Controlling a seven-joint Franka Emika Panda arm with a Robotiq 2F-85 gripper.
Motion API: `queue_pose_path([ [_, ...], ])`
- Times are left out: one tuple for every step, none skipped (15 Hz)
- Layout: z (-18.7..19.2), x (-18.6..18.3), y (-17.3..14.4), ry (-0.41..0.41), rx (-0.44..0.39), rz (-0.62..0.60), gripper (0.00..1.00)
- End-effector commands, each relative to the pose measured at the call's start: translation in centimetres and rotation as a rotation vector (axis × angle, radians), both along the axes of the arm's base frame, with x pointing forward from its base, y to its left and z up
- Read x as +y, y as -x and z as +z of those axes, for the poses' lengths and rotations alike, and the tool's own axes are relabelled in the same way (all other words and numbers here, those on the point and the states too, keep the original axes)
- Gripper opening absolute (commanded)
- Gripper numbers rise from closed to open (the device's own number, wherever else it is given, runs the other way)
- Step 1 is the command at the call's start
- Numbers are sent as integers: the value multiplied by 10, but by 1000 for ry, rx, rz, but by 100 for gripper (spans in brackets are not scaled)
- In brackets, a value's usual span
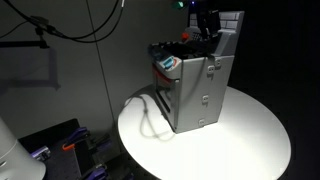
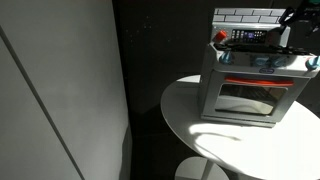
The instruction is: Push the top orange button on the right side of the stoves button display
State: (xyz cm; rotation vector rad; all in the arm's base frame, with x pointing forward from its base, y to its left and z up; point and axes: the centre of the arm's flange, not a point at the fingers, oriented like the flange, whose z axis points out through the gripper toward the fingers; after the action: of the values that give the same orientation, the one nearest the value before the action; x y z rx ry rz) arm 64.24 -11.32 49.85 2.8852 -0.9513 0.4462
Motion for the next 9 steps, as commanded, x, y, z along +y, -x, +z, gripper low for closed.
queue_pose_path([
  [2, 2, -7, 6, -28, -21, 100],
  [2, 3, -7, 7, -31, -22, 100],
  [1, 3, -8, 7, -34, -23, 100],
  [1, 3, -9, 9, -39, -24, 100],
  [1, 3, -10, 9, -41, -25, 100],
  [0, 3, -11, 10, -44, -26, 100],
  [-1, 3, -11, 11, -46, -26, 100],
  [-2, 2, -12, 13, -47, -28, 100],
  [-2, 2, -13, 13, -47, -29, 100],
])
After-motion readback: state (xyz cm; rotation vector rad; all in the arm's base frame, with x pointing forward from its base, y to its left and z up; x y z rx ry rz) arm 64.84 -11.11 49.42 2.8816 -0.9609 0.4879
